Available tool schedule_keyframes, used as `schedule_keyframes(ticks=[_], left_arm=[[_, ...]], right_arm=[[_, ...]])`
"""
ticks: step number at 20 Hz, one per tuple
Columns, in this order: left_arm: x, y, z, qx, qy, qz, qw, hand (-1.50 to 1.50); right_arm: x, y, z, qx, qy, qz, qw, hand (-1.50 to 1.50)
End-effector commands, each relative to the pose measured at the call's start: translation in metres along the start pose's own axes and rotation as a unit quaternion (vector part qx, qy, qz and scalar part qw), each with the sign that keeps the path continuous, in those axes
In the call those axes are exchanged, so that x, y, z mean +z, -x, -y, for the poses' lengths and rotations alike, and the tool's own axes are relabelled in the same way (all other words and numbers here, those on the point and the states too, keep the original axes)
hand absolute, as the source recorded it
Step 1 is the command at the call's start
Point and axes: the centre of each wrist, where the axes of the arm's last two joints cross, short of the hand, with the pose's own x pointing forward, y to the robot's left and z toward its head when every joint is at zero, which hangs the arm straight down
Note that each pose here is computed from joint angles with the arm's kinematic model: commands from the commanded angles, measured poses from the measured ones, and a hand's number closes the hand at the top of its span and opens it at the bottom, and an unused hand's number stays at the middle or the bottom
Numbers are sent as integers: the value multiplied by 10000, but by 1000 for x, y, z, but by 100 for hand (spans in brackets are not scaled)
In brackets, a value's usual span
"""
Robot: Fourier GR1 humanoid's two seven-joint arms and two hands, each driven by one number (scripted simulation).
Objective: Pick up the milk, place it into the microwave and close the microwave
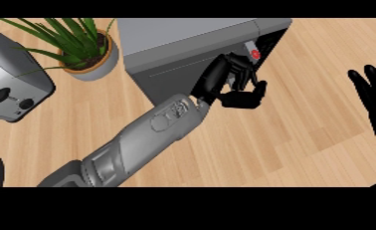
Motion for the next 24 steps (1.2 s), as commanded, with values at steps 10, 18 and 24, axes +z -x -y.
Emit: schedule_keyframes(ticks=[10, 18, 24], left_arm=[[-19, -16, -3, 10, -363, 161, 9992, 150], [-19, -17, -3, 101, -596, 148, 9981, 150], [-18, -17, 0, 10, -693, 242, 9973, 150]], right_arm=[[-19, -20, 12, -6, -254, -21, 9997, -150], [-31, -36, 22, 198, -344, 11, 9992, -150], [-35, -44, 31, 331, -339, -56, 9989, -150]])
